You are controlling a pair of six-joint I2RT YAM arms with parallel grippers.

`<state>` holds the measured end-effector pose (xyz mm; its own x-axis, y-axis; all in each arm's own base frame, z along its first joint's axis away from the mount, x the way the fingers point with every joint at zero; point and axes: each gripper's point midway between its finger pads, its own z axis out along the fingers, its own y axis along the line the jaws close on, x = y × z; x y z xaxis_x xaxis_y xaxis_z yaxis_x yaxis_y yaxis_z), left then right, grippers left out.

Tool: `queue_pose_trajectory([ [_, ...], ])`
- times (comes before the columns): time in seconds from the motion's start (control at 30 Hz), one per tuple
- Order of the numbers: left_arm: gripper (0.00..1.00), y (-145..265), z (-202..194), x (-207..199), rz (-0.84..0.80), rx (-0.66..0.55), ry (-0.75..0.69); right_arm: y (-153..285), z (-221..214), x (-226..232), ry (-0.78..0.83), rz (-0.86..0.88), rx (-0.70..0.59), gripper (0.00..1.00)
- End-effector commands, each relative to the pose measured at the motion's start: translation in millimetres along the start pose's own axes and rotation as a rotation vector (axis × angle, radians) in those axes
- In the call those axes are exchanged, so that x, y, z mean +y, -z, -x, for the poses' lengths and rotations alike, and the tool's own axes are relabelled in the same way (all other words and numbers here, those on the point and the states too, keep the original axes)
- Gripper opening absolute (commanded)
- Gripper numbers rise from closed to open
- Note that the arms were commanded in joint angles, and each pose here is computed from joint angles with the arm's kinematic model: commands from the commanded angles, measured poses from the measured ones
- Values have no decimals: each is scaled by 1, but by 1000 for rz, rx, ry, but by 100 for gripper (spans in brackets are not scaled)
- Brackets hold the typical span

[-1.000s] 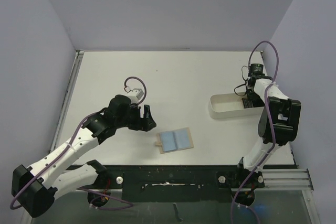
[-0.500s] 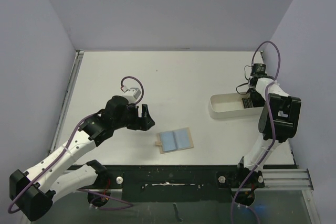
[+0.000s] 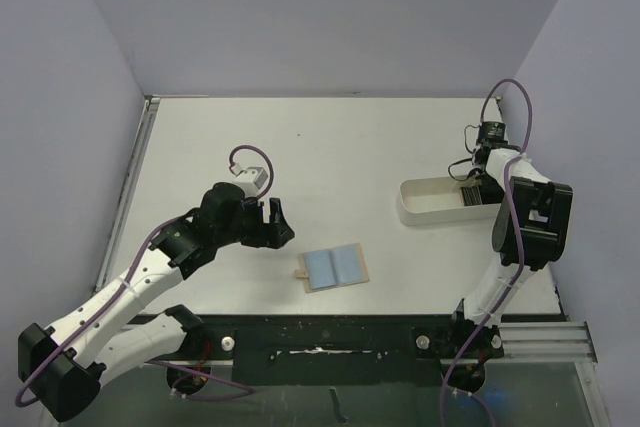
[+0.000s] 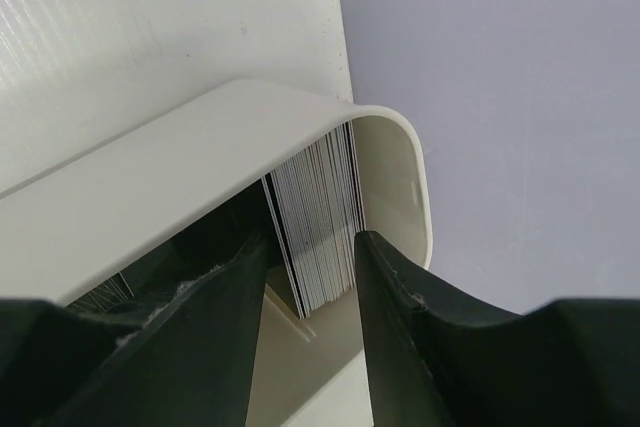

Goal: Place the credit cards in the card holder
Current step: Pick up the credit card from the storage box.

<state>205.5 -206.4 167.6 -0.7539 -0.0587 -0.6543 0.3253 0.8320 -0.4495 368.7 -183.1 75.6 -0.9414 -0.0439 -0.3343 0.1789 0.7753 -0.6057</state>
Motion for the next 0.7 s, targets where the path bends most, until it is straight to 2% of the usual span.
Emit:
queue_pose_trajectory([
  [0.0,76,3,11,-3,-12,-45,-1,9,19,-22,-50,-78,-51,39],
  [0.37,76,2,11,0,-7,-41,6,15,31,-26,-63,-66,-91,31],
  [0.67,76,2,12,1,-5,-44,11,16,32,-26,-57,-54,-97,14],
])
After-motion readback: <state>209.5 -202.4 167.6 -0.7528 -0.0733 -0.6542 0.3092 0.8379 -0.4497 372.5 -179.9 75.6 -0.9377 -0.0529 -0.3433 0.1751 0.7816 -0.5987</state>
